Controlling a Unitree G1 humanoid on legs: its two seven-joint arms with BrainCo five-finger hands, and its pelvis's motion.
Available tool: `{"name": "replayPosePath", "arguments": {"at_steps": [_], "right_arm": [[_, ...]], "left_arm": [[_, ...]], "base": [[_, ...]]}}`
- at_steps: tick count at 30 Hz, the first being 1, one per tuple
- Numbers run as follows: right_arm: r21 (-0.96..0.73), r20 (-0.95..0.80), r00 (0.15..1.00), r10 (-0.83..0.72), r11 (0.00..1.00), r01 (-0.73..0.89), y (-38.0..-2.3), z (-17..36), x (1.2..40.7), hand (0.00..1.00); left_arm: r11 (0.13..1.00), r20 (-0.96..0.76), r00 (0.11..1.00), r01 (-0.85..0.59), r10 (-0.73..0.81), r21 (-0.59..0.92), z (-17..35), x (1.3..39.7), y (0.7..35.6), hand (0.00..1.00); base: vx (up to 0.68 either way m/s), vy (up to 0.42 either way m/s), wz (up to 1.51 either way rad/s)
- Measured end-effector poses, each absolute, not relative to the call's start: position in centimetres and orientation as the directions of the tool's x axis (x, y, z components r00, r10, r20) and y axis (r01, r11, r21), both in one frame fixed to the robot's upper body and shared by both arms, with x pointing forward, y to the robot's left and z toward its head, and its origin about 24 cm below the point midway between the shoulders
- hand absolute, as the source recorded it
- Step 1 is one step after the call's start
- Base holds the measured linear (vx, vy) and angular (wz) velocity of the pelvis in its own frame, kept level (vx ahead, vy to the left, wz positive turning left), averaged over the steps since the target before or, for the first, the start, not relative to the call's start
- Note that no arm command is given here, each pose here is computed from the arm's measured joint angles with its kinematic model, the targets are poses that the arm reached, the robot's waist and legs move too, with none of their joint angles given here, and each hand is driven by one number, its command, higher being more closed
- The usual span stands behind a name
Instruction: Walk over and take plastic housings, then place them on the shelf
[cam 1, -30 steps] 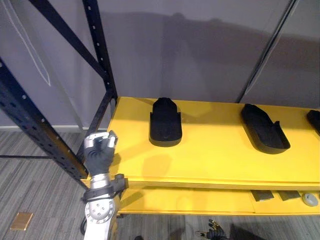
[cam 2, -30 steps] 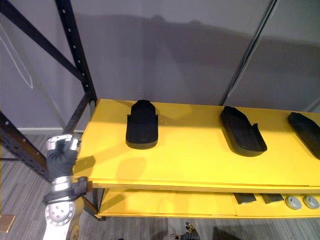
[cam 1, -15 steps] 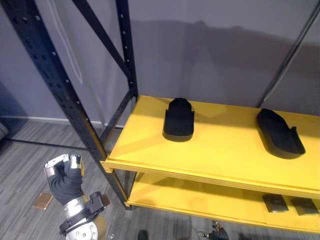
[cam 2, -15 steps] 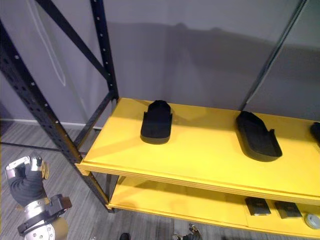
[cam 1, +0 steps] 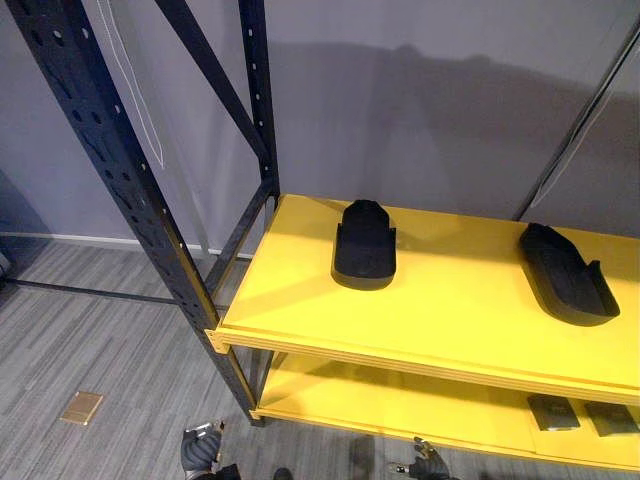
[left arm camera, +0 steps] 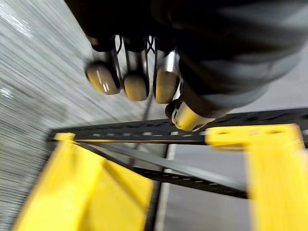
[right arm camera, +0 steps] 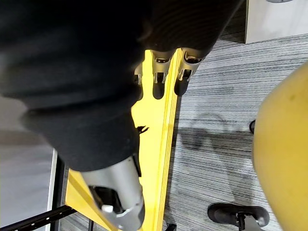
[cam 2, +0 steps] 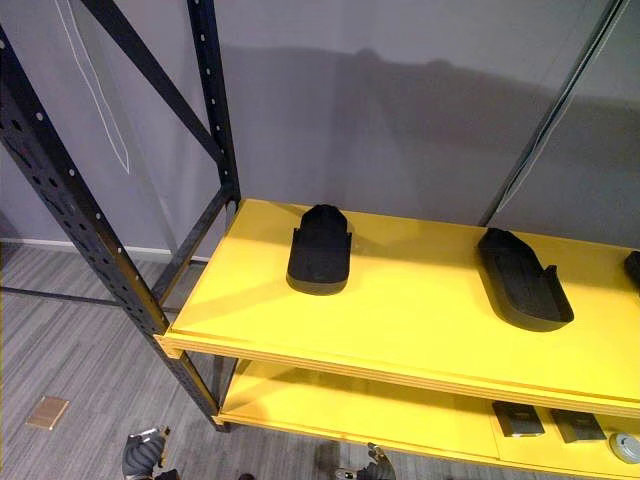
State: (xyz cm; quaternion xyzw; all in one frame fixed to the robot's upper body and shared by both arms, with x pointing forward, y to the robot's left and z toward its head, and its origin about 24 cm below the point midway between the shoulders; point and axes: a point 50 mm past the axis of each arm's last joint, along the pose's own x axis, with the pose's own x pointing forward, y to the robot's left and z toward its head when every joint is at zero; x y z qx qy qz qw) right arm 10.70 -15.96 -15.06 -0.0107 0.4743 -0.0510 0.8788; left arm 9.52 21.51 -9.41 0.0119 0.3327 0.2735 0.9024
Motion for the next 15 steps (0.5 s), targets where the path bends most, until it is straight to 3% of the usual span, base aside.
{"name": "replayPosePath", "arguments": {"at_steps": [15], "right_arm": [[-0.081, -0.838, 0.525, -0.147, 0.986, 0.146, -17.3, -15.2, 11.2, 0.00]], "left_arm": [[0.899, -0.750, 0.526, -0.386, 0.401, 0.209, -13.5, 9.1, 20.3, 0.00]], "base": [[0.02, -0.006, -0.09]]}}
